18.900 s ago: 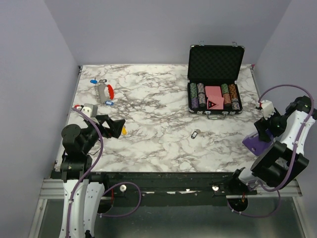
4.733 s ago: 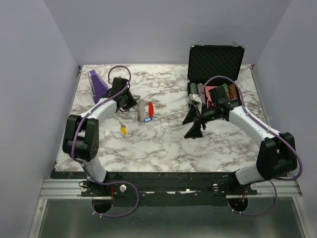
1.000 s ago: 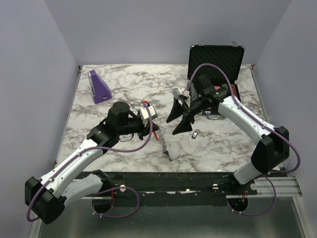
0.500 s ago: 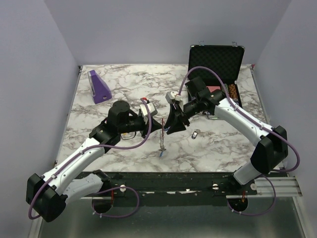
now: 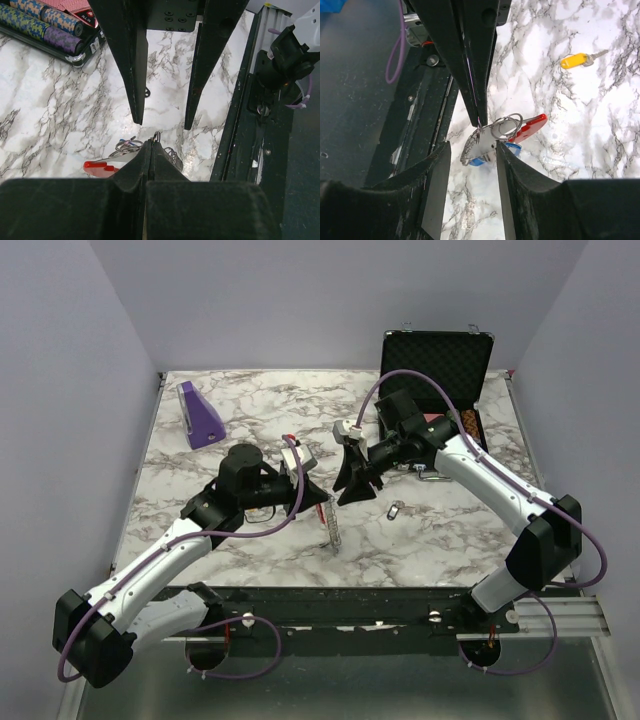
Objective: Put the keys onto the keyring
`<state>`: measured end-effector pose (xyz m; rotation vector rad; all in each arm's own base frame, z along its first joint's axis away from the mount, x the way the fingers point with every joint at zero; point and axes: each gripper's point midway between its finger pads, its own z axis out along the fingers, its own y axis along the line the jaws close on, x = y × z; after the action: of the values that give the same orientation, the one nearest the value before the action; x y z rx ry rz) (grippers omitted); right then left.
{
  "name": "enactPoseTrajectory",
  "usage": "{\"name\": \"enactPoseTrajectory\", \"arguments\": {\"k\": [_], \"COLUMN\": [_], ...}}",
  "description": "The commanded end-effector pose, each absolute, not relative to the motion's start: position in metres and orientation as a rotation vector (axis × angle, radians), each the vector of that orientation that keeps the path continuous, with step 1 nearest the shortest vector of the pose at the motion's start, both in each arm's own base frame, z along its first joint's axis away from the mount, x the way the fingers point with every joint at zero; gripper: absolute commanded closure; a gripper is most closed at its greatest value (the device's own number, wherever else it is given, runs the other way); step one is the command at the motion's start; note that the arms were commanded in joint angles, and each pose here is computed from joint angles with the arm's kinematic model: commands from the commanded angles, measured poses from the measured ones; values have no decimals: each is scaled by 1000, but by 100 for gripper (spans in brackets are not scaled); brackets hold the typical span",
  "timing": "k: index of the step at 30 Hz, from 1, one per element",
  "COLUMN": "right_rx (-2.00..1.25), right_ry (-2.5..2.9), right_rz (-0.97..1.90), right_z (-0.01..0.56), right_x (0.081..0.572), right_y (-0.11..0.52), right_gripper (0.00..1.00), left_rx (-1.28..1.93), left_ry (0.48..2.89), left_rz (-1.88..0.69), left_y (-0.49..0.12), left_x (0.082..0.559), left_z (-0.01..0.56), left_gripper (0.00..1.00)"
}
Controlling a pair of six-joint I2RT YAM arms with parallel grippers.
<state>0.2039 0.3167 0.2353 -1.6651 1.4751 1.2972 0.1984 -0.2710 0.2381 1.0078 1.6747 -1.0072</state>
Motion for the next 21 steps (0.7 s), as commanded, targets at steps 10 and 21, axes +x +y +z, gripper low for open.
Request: {"name": "enactPoseTrajectory", "arguments": {"k": [10, 21], "right_rx": [-1647, -1647], "right_ry": [1482, 1513], "right_rz": [1344, 1375], "right_z": [231, 219], "right_x": [202, 198], "right_y": [320, 328], "right_gripper": [62, 71], "left_rx": [981, 958], "left_ry": [1647, 1652], "left_rz": [-1040, -1027], "left_y": [-275, -273], "left_x": [196, 199], "left_z": [245, 245], "left_gripper": [100, 100]}}
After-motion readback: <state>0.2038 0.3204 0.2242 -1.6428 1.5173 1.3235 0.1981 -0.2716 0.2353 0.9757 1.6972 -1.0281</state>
